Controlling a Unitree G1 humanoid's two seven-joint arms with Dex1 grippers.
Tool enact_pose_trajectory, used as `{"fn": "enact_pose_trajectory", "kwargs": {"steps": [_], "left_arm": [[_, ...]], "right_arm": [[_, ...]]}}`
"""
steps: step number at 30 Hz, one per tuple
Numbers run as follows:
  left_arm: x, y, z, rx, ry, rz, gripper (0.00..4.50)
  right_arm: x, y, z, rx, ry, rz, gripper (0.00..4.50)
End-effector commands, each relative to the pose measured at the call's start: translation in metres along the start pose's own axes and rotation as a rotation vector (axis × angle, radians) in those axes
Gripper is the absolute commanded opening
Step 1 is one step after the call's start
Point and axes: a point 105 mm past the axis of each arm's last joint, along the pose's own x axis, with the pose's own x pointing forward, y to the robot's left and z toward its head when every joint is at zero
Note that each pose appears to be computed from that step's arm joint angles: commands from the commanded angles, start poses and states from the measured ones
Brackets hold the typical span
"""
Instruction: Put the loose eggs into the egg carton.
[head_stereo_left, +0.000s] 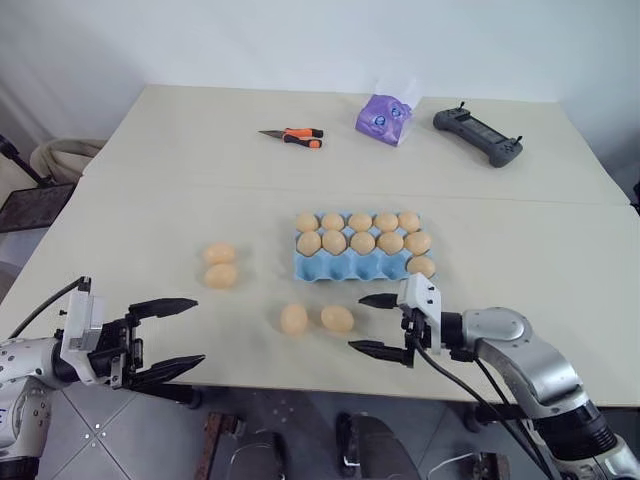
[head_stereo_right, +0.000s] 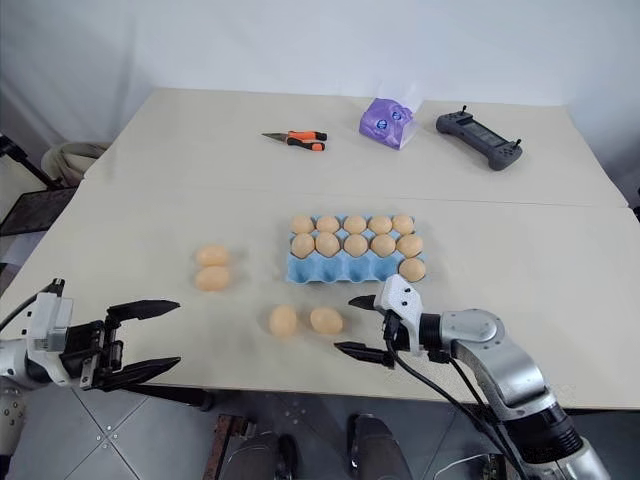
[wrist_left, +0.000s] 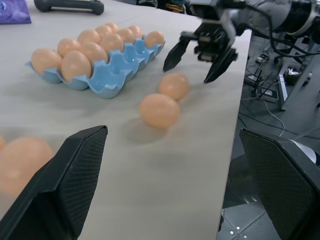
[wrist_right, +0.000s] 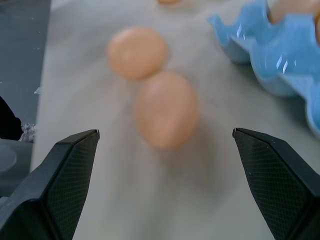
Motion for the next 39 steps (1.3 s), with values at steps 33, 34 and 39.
{"fn": "enact_pose_trajectory", "kwargs": {"steps": [33, 34, 39], "left_arm": [[0.004, -0.001, 0.011, 0.038, -0.037, 0.058, 4.5], [0.004, -0.001, 0.011, 0.036, -0.037, 0.058, 4.5], [0.006, 0.002, 0.009, 0.031, -0.046, 0.053, 4.5]], "right_arm": [[0.013, -0.01, 0.051, -0.038, -0.156, 0.013, 1.55], [0.01, -0.01, 0.055, -0.038, -0.162, 0.009, 1.55], [-0.013, -0.034, 0.075, -0.076, -0.156, -0.143, 1.55]]}}
